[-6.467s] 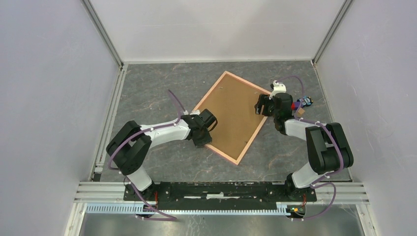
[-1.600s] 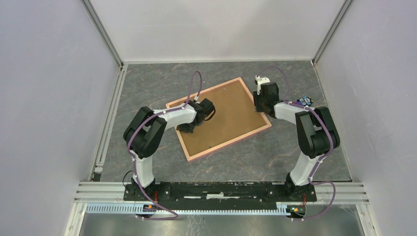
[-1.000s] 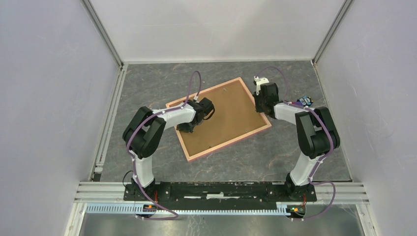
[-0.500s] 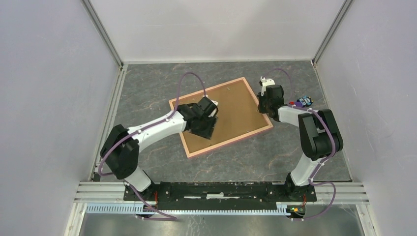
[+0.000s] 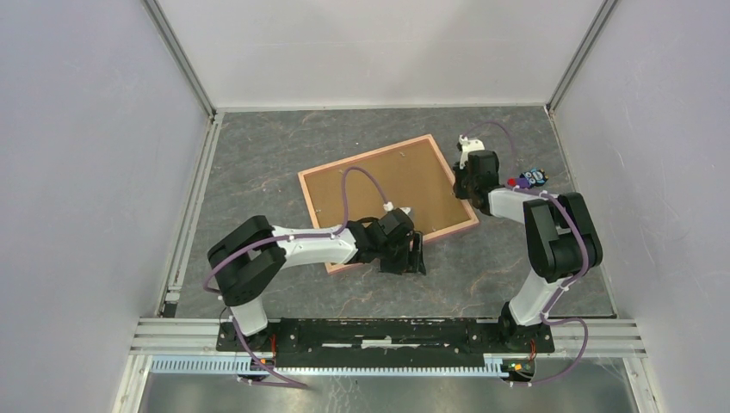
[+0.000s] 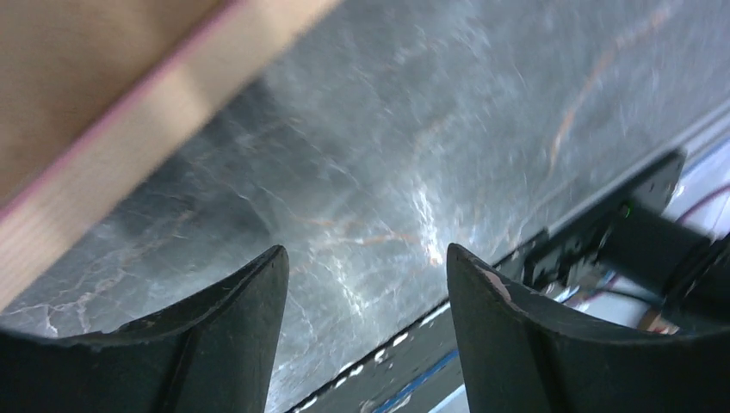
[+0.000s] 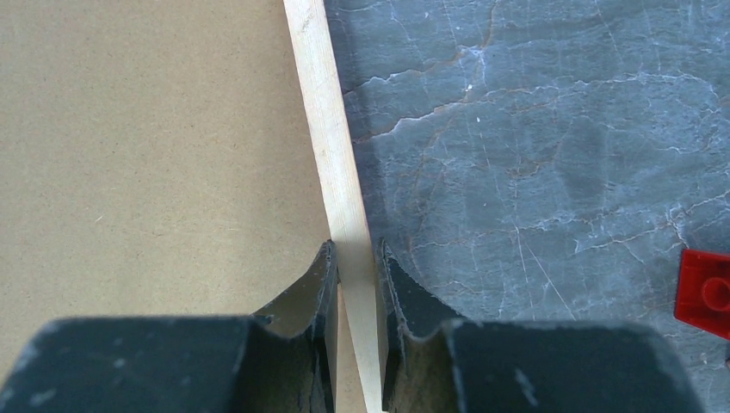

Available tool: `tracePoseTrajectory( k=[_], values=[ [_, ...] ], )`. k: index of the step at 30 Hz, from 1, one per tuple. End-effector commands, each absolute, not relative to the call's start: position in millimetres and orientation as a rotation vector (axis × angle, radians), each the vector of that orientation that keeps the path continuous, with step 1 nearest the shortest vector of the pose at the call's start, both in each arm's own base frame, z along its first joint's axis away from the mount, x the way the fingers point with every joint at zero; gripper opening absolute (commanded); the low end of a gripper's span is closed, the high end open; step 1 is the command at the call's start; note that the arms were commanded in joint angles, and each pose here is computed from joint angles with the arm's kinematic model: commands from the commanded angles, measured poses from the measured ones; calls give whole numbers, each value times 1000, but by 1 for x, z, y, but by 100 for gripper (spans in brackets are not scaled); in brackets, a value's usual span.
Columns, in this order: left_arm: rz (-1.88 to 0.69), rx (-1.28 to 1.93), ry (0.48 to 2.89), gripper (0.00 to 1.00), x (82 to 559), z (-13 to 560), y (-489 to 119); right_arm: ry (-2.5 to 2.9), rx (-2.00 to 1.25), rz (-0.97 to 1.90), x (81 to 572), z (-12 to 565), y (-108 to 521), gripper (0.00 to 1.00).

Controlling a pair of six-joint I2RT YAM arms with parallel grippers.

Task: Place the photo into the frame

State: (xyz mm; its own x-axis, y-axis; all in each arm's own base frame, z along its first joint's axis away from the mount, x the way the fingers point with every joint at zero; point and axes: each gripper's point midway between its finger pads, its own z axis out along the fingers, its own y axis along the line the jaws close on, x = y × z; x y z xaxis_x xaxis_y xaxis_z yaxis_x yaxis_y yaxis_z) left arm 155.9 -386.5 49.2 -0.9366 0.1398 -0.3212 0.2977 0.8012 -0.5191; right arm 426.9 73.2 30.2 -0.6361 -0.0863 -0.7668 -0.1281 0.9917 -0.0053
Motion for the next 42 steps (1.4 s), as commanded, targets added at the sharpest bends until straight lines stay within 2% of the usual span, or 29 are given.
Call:
tracePoseTrajectory(
  k=[1,5,9,12,15,20,27,31,38,40,42],
  values=[
    [-876,-206,2698,72,197,43,-383,2302,-78,53,412,25,64,0],
    [-995,-686,2642,73,207,30,-366,2285,-83,78,405,27,66,0],
    [-982,-978,2612,74,208,14,-354,2288,-80,90,391,20,66,0],
    [-895,-1122,2506,76,223,8,-334,2280,-83,121,385,20,69,0],
    [-618,-1363,2434,78,225,-5,-290,2269,-86,142,381,20,71,0],
    [-320,-1558,2398,68,230,-9,-250,2248,-104,175,380,26,76,0],
    [-307,-1647,2369,58,240,-19,-257,2225,-105,185,381,32,77,0],
    [-278,-1633,2378,45,242,-28,-259,2223,-104,184,382,33,77,0],
    [-139,-1587,2440,30,225,-47,-247,2220,-101,158,385,35,73,0],
    [-90,-1509,2454,19,223,-45,-237,2227,-111,146,385,36,72,9],
    [-22,-1410,2466,10,221,-41,-223,2234,-98,80,385,39,63,26]
  ],
)
